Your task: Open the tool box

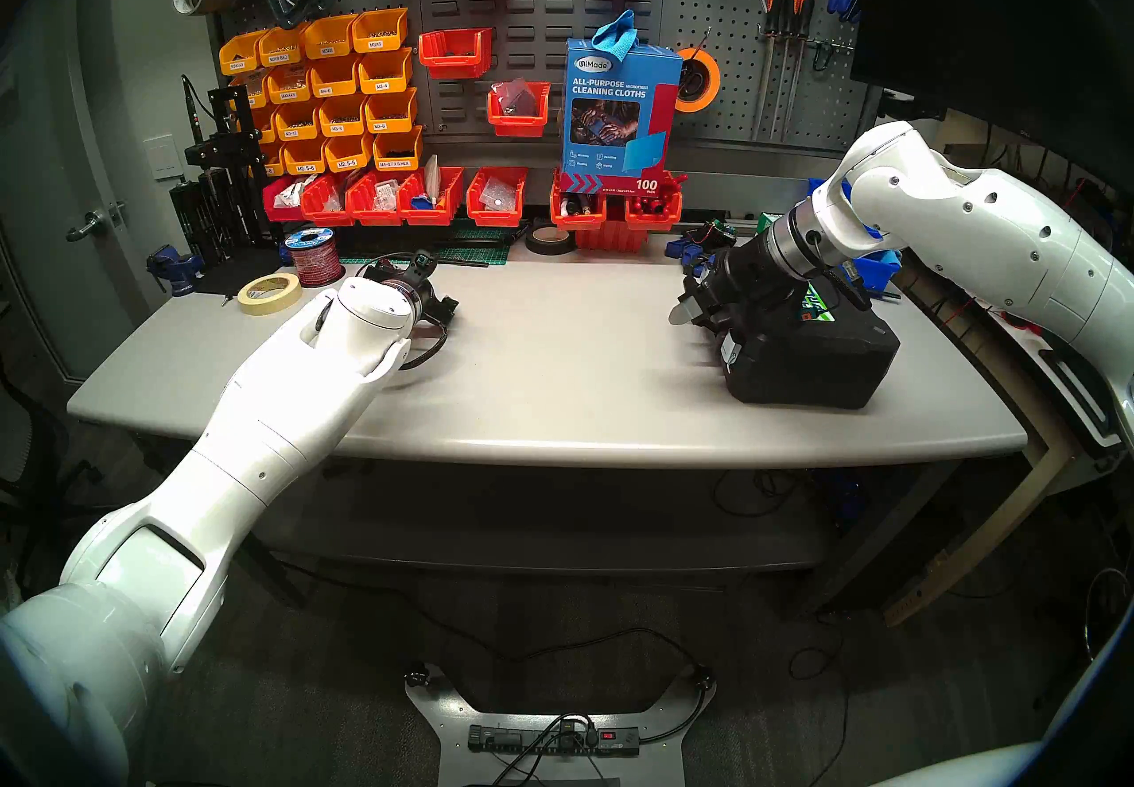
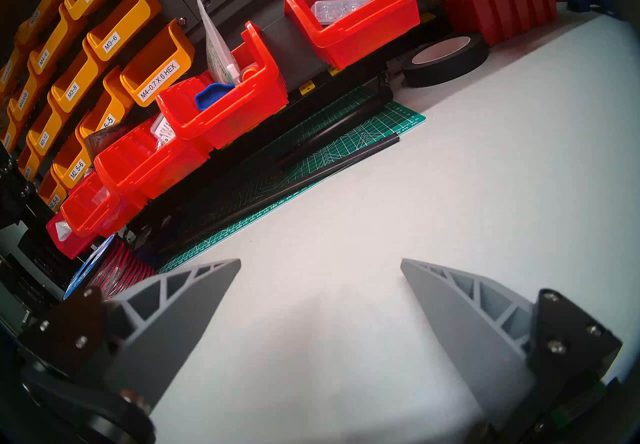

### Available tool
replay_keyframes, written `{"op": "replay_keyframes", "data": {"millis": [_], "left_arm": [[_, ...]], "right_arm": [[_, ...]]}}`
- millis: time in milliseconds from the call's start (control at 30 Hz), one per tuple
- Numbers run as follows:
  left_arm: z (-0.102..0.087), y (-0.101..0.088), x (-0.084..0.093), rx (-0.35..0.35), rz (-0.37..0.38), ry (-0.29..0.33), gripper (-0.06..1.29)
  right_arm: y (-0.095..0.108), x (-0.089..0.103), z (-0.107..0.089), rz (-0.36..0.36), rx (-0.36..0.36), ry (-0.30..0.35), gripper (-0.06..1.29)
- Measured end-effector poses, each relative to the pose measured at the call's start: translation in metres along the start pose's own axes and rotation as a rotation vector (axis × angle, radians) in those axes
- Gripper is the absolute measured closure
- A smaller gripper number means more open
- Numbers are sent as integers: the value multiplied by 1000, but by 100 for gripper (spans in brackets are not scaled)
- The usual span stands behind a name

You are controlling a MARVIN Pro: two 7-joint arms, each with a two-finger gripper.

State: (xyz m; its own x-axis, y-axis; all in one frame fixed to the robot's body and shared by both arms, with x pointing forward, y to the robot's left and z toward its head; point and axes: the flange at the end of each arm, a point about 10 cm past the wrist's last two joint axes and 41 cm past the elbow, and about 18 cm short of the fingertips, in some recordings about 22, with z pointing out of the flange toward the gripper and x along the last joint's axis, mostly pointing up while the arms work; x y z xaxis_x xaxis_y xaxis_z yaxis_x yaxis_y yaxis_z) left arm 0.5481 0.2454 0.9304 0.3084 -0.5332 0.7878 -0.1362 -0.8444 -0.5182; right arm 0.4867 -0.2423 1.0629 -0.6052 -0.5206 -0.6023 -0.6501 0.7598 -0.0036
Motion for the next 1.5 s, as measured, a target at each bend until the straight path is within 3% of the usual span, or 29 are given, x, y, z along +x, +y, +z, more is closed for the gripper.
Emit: {"op": "replay_keyframes", "data": {"millis": [567,667,700,733,800,967,1067,1500], "left_arm": [[0,0,0,3,-2,-1,-2],[0,0,0,3,-2,-1,-2],[0,0,0,3,-2,-1,-2],[0,0,0,4,-3,-1,-2],[0,0,0,4,-3,-1,-2],[0,0,0,4,-3,-1,-2],[0,0,0,4,-3,0,-2],[0,0,0,5,-5,0,-2]], "right_arm": [[3,1,5,-109,76,56,3],[6,3,9,-130,77,74,21],[6,3,9,-137,78,79,30],[8,2,10,-148,80,85,52],[9,2,10,-156,80,91,64],[11,2,12,-188,84,109,77],[13,2,12,-205,87,118,96],[21,4,14,-310,109,169,107]]}}
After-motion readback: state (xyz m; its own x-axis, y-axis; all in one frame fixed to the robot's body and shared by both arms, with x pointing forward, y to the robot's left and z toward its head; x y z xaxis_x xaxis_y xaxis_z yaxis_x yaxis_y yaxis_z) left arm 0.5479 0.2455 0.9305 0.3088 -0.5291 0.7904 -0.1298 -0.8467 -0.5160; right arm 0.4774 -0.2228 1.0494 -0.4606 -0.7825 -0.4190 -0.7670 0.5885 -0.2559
